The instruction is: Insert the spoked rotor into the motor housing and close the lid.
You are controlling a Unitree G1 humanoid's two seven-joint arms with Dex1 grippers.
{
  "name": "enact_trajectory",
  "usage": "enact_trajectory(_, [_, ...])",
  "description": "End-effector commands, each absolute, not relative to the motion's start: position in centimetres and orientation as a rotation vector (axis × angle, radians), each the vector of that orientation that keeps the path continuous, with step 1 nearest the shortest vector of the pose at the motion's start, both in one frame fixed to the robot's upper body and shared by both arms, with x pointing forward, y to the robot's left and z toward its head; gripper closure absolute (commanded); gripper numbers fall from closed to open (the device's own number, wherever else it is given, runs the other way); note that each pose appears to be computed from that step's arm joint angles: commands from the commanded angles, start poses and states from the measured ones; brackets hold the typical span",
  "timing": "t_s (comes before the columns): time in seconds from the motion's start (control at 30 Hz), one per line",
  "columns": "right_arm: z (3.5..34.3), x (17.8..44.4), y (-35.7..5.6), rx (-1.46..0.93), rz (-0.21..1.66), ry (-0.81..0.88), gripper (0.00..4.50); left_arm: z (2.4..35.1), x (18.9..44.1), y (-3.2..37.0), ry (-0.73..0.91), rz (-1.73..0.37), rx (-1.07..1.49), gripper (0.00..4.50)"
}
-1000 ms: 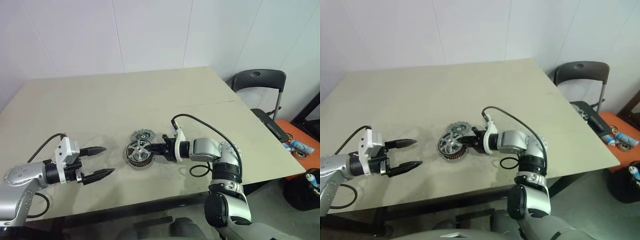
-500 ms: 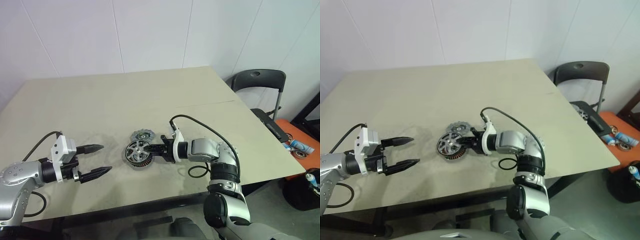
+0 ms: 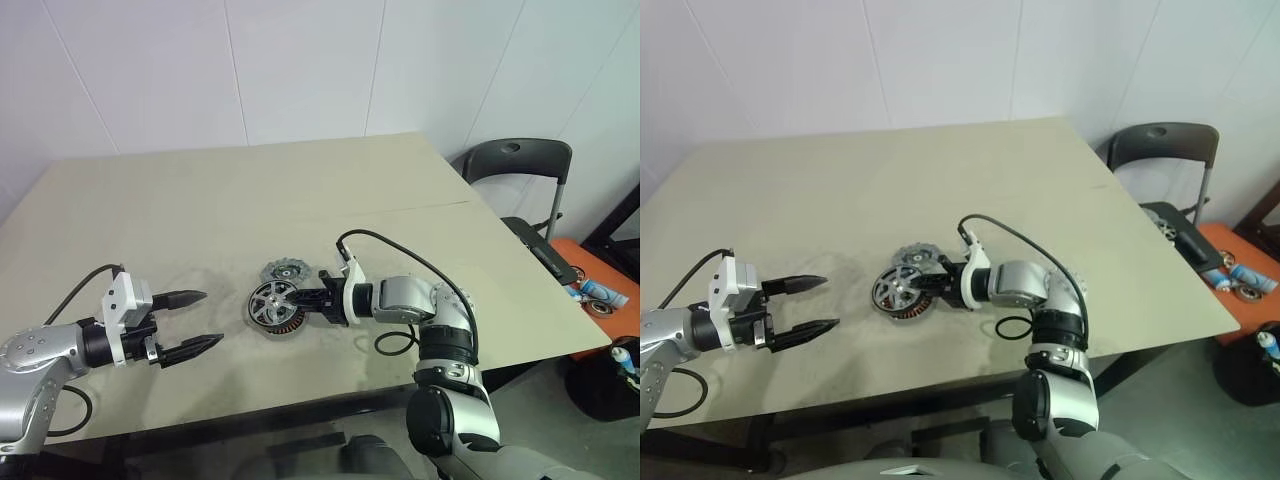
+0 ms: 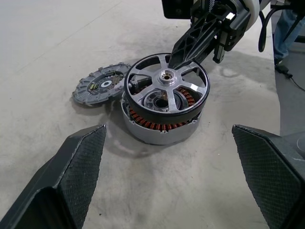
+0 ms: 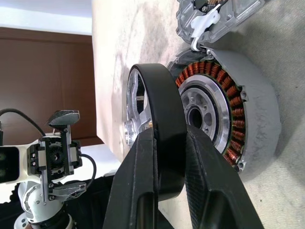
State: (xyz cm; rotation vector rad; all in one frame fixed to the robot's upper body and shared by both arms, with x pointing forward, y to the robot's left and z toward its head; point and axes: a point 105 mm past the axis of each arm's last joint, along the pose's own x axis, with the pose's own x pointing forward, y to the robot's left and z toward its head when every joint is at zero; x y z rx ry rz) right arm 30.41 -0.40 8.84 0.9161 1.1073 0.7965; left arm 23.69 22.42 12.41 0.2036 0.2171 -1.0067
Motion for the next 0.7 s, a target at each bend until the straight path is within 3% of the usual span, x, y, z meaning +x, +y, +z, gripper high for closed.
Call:
enact_trajectory(0.03, [10.32,30.47,0.84,0.929,0.863,1.075,4.11,13.38,23.67,22.45,0.183,-1.004,0.226,0.00])
enact_trajectory(0.7, [10.44,30.82,1.02,0.909,0.863,1.067,4.11,13.47,24.12,22.50,0.178,-1.005,0.232,0.00])
